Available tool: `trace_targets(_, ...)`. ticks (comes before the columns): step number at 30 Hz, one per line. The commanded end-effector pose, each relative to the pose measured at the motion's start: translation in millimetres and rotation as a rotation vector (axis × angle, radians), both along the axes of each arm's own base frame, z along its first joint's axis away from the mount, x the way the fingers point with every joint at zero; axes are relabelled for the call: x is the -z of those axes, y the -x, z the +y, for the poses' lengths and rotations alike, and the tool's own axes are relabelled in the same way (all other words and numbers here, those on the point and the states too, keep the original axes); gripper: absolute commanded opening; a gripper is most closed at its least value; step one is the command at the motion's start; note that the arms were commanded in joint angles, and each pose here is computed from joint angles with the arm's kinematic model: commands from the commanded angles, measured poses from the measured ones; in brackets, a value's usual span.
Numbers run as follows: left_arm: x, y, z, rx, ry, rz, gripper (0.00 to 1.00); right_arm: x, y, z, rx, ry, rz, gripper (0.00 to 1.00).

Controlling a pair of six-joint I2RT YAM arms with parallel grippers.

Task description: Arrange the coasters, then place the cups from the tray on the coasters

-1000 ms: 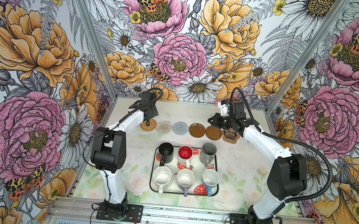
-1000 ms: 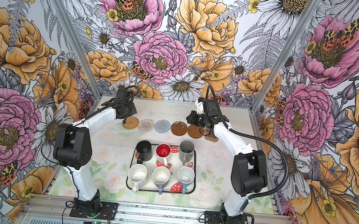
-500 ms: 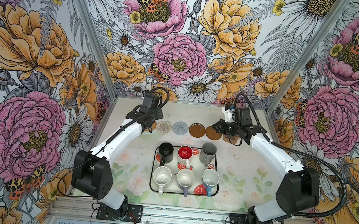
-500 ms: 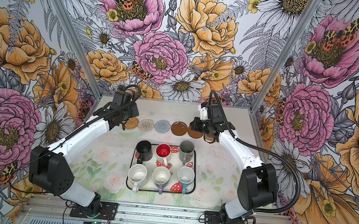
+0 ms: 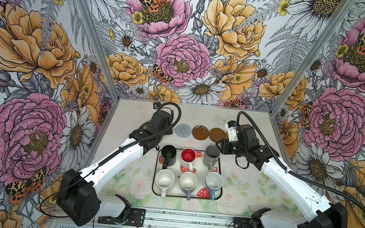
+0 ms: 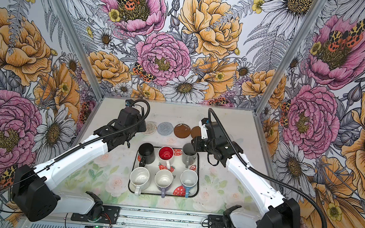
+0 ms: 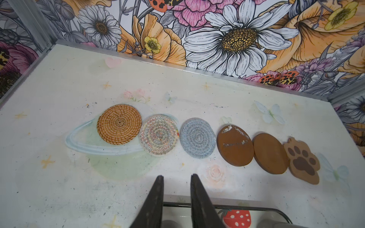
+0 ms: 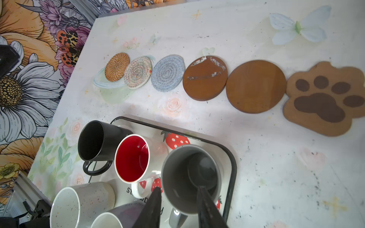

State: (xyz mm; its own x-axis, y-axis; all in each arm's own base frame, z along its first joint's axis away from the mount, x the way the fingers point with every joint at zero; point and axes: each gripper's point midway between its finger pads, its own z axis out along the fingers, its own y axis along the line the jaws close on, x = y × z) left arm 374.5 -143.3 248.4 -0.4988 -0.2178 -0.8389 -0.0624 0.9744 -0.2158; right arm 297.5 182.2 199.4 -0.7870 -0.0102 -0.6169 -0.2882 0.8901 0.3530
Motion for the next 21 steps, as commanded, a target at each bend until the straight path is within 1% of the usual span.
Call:
trace_targets(1, -22, 0, -6, 0.024, 0.059, -0.114, 0.36, 7, 14, -17, 0.079, 0.053, 0.011, 0.36)
trace_targets(5, -13, -1, -6, 0.037, 0.072, -0.109, 0.44, 21, 32, -20, 0.094, 0.084, 0.05, 0.41)
trace_targets(10, -9, 0, -2, 0.03, 0.064, -0.103, 0.5, 33, 46, -12, 0.087, 0.113, 0.098, 0.47)
trace_targets(16, -8, 3, 11, 0.012, 0.084, -0.123, 0.6, 49, 51, 5, 0.075, 0.167, 0.128, 0.54)
trace_targets(21, -8, 5, 21, 0.002, 0.114, -0.14, 0.64, 62, 51, 18, 0.055, 0.203, 0.163, 0.55)
